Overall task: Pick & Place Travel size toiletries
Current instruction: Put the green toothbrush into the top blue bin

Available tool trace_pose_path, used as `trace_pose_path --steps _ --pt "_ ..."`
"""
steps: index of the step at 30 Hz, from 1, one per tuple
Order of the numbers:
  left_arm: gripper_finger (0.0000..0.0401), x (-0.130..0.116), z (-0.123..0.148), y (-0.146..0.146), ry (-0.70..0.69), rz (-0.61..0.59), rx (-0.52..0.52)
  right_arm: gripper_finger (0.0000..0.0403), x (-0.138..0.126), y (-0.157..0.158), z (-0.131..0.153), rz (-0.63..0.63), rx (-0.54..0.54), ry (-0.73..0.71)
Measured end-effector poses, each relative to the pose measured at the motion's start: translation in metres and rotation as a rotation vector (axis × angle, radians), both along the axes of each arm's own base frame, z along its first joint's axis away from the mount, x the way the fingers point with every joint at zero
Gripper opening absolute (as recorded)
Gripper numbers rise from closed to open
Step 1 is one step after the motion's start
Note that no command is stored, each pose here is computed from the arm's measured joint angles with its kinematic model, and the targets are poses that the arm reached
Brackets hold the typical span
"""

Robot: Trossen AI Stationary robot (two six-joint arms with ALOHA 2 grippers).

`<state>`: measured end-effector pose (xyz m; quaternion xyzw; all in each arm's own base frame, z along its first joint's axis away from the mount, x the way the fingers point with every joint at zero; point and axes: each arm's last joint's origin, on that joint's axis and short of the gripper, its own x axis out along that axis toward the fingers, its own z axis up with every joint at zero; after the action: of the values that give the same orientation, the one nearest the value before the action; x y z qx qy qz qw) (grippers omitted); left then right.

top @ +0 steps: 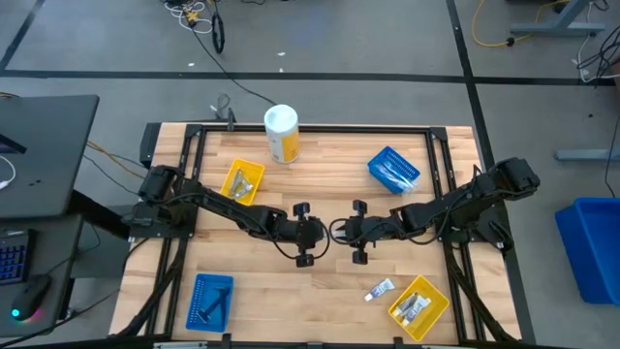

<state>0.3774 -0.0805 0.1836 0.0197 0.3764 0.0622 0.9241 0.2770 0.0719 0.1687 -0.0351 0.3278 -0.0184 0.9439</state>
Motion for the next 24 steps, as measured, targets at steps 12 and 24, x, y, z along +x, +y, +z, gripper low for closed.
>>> trace_pose_path --steps 12,24 --pt "0.0105 0.000 0.000 0.000 -0.009 0.024 -0.004 0.0100 -0.006 -0.001 -0.007 -0.067 0.053 0.085" --pt "0.0109 0.000 0.001 0.002 -0.017 0.058 0.031 0.0100 -0.039 -0.013 0.027 -0.133 -0.004 0.123"
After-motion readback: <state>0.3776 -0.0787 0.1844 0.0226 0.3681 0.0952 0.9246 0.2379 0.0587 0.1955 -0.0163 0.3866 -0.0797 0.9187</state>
